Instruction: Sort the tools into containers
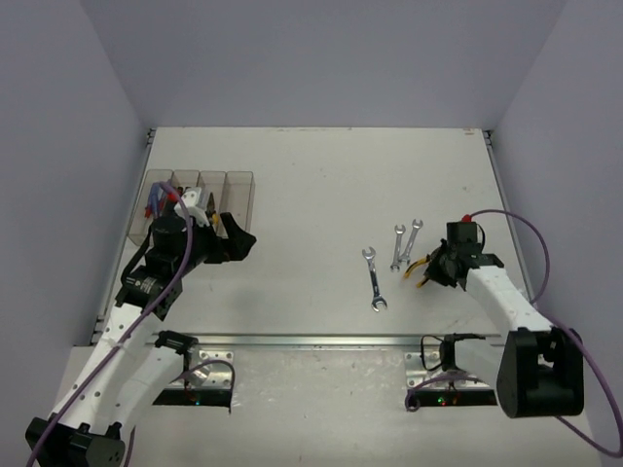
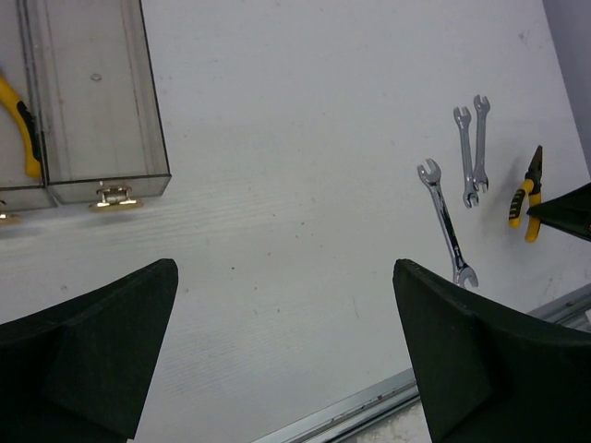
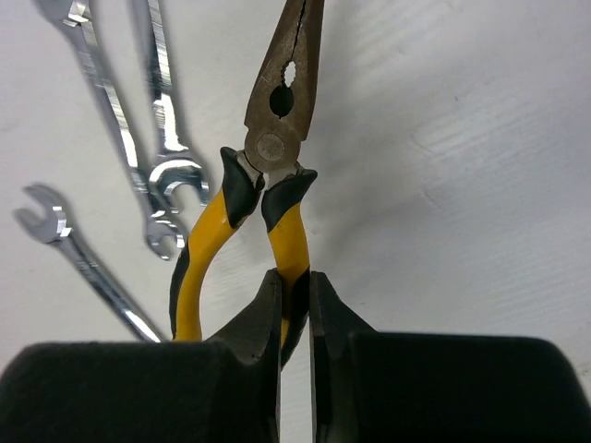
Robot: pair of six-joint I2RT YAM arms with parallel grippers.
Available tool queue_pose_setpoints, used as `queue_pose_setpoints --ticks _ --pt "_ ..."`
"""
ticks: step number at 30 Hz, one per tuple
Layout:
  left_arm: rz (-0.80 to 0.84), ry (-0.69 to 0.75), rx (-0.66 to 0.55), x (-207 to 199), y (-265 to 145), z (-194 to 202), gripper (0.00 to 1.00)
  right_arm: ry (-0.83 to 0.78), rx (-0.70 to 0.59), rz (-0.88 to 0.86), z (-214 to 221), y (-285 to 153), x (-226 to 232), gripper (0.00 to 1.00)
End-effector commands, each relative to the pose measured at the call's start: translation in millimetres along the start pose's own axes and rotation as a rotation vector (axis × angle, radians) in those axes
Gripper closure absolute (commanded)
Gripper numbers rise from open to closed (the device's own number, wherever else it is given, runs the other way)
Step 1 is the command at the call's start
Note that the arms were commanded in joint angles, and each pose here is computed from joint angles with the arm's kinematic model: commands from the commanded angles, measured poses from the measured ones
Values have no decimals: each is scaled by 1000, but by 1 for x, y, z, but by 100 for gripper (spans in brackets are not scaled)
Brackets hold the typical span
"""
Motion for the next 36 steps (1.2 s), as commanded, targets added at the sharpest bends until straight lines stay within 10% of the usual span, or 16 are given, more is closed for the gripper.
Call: queue_pose_setpoints --ticks 1,12,27,31,34,36 --pt "208 -42 15 -34 2 -4 0 -40 -179 -177 -36 -31 25 100" --pt "640 -213 103 -125 33 22 0 -370 -314 -755 -37 -109 128 100" --pt "574 -260 154 -180 100 43 32 -647 -407 -917 0 -161 212 100" --pt "533 -275 184 -176 114 53 57 -669 -432 -944 2 -171 223 100" --pt "524 -273 209 -176 118 57 99 -665 -441 -923 -1 -170 225 100" --pt "518 -265 211 -177 119 56 100 -657 -451 -907 -3 -169 224 100"
Point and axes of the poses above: each gripper's point midway between its finger pads, its own y axis out along the fingers, its own x axis along the line the jaws close on, z = x × y, the point moved 4 cm from there along -y, back along the fingers, and after that the axes turned 9 degrees about -y, right-handed, at the moved point
